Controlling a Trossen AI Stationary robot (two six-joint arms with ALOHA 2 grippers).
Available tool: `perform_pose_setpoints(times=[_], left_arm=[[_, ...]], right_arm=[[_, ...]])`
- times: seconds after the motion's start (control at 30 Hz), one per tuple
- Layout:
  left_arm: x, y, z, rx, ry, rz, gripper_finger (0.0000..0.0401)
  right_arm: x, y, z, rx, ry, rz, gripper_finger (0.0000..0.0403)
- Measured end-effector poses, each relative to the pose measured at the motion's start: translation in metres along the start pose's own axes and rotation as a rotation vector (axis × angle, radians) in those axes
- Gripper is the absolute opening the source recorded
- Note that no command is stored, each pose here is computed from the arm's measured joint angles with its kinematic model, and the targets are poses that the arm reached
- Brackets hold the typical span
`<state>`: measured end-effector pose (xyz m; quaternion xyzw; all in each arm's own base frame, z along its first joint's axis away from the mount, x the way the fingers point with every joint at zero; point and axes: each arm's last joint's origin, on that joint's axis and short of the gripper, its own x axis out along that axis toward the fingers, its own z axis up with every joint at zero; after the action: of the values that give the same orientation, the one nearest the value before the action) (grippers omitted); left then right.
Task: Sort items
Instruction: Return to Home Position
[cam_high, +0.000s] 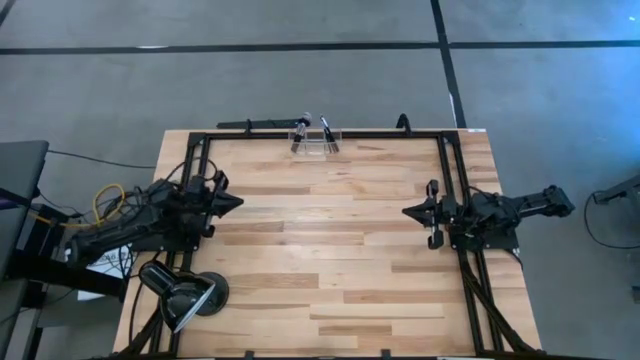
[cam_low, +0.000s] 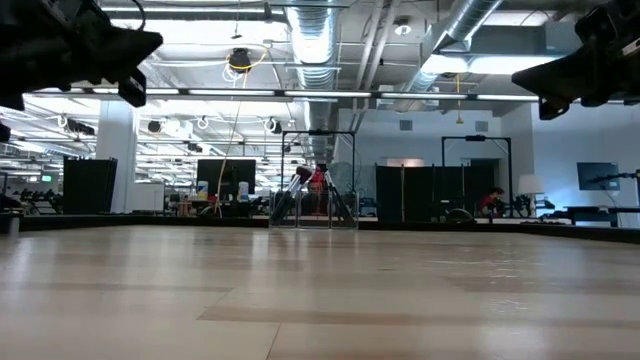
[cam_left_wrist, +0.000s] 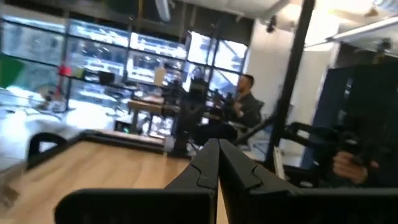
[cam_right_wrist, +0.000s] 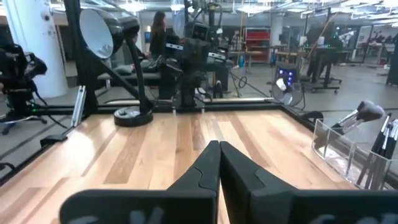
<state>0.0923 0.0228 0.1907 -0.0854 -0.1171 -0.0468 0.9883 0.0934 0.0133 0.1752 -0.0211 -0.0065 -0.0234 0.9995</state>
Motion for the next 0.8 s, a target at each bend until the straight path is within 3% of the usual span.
perform_pose_setpoints(times=[0.17, 0.27, 0.6, 0.8], left_arm=[[-0.002, 0.002, -0.009, -0.031, 0.061, 0.114, 0.0005], [-0.001, 0.0, -0.012, -0.017, 0.079, 0.128, 0.0005], [0.001, -0.01, -0.012, 0.071, 0.065, 0.103, 0.0005], [0.001, -0.011, -0.012, 0.063, 0.072, 0.063, 0.0006]], right_arm=[[0.0, -0.002, -0.002, 0.01, 0.013, -0.055, 0.0001], [0.0, -0.002, -0.002, 0.015, 0.014, -0.056, 0.0001], [0.0, -0.002, -0.002, 0.016, 0.016, -0.056, 0.0001], [0.0, -0.001, -0.002, 0.027, 0.018, -0.05, 0.0001]])
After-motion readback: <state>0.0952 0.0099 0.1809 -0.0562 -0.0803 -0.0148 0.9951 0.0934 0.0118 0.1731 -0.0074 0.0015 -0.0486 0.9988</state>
